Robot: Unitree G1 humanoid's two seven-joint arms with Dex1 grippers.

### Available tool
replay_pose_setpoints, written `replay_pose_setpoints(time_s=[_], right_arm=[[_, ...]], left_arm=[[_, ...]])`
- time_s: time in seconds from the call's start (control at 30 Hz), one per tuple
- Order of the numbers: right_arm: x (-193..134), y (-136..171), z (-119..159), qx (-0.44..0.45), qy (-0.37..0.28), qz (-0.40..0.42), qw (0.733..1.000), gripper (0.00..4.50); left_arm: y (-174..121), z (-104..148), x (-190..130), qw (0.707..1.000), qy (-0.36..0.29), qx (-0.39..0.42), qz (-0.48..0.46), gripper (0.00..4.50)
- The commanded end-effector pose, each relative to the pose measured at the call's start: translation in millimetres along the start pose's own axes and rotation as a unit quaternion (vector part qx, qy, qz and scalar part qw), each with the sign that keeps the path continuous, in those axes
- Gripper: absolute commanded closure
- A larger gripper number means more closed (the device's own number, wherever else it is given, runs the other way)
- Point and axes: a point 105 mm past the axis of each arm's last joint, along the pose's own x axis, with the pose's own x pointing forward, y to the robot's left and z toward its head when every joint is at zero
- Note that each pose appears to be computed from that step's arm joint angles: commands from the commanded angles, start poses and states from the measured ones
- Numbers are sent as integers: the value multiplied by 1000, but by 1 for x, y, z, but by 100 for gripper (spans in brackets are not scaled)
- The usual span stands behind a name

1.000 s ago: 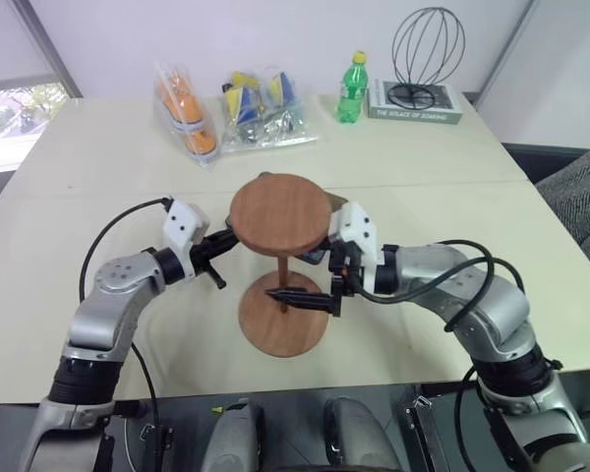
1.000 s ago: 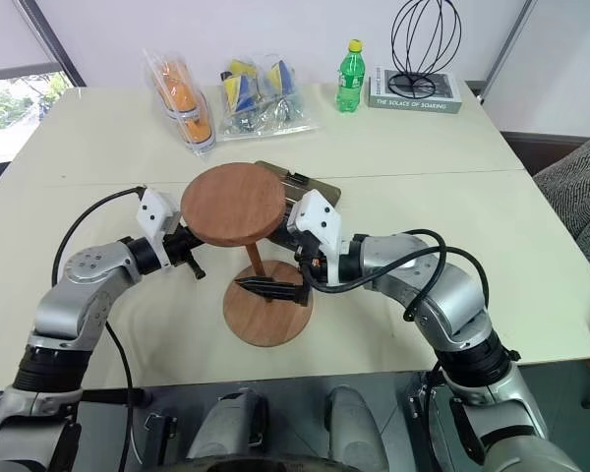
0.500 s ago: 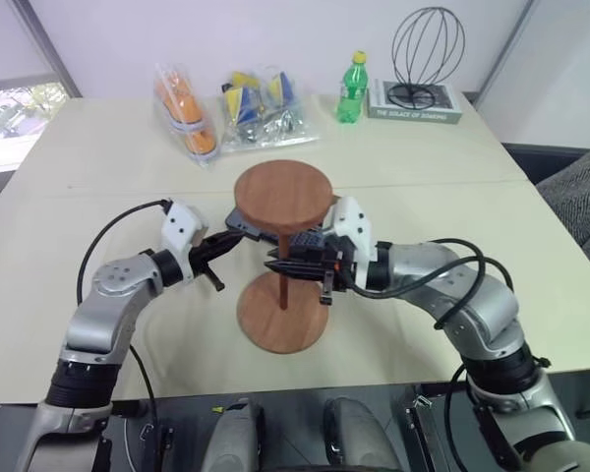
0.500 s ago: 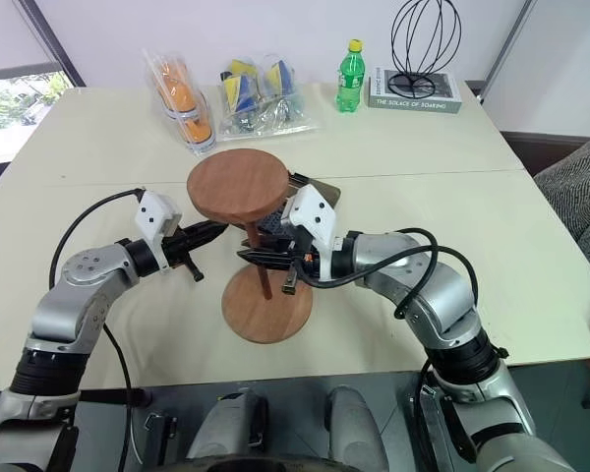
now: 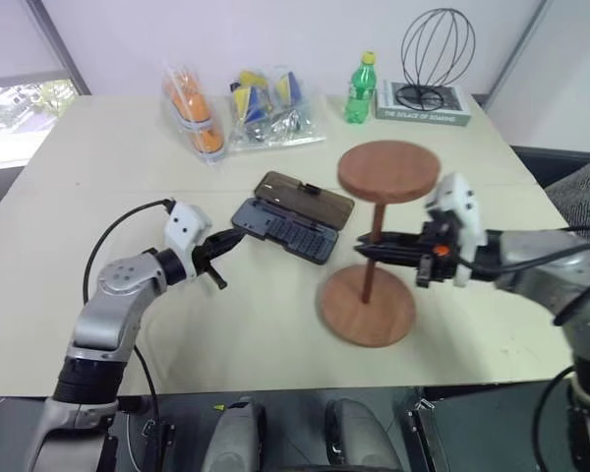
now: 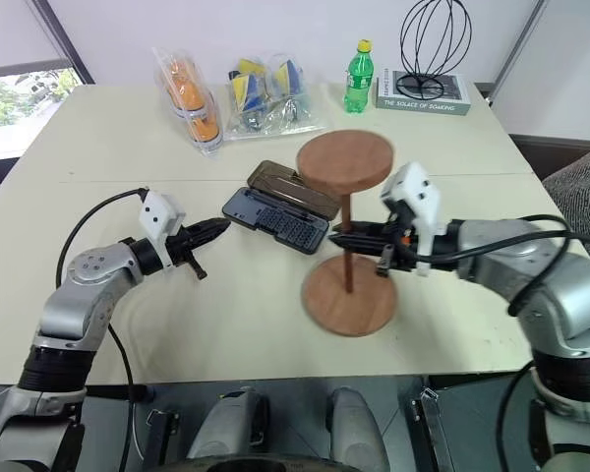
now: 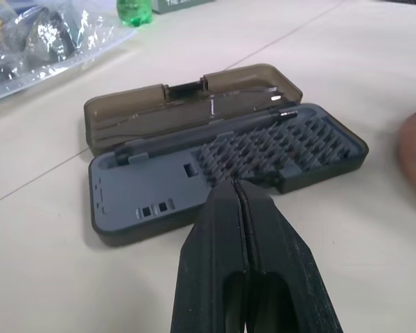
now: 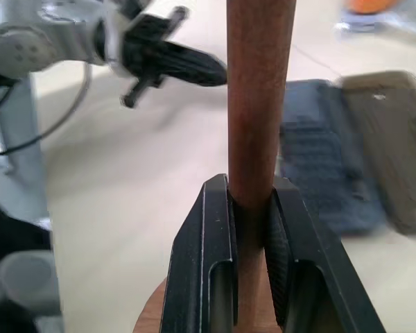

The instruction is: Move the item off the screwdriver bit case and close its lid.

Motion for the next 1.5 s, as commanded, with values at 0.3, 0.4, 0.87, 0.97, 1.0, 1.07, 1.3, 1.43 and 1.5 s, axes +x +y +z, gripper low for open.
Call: replay_pose_setpoints(time_s=[0.3,0.4,0.87,0.97,1.0,1.07,1.3,1.43,1.5], right_arm=[[-66,-122,16,-75,-38,-342,936,448],[-86,-151,0,-59,-27,-443,894,448],[-162,-188,-51,151,-158,-698,682,448],[-163,-186,-57,155,-160,-705,674,448],[-162,-186,-59,154,-158,-706,673,448],[-159,-185,-66,156,-151,-707,673,448],[-144,-180,-81,160,-130,-700,684,448],[-139,-180,-85,164,-124,-696,688,448],[-136,-180,-87,167,-120,-693,691,448]], left_arm=[[0,14,12,999,-26,24,-12,450],[0,14,11,999,-26,26,-11,450],[-5,10,10,999,-23,26,-11,450],[-5,11,10,999,-22,27,-11,450],[-5,11,10,999,-22,28,-11,450],[-6,11,11,999,-22,28,-12,450],[-8,13,12,999,-23,30,-15,450],[-9,14,13,999,-23,30,-17,450],[-9,14,13,999,-22,31,-18,450]])
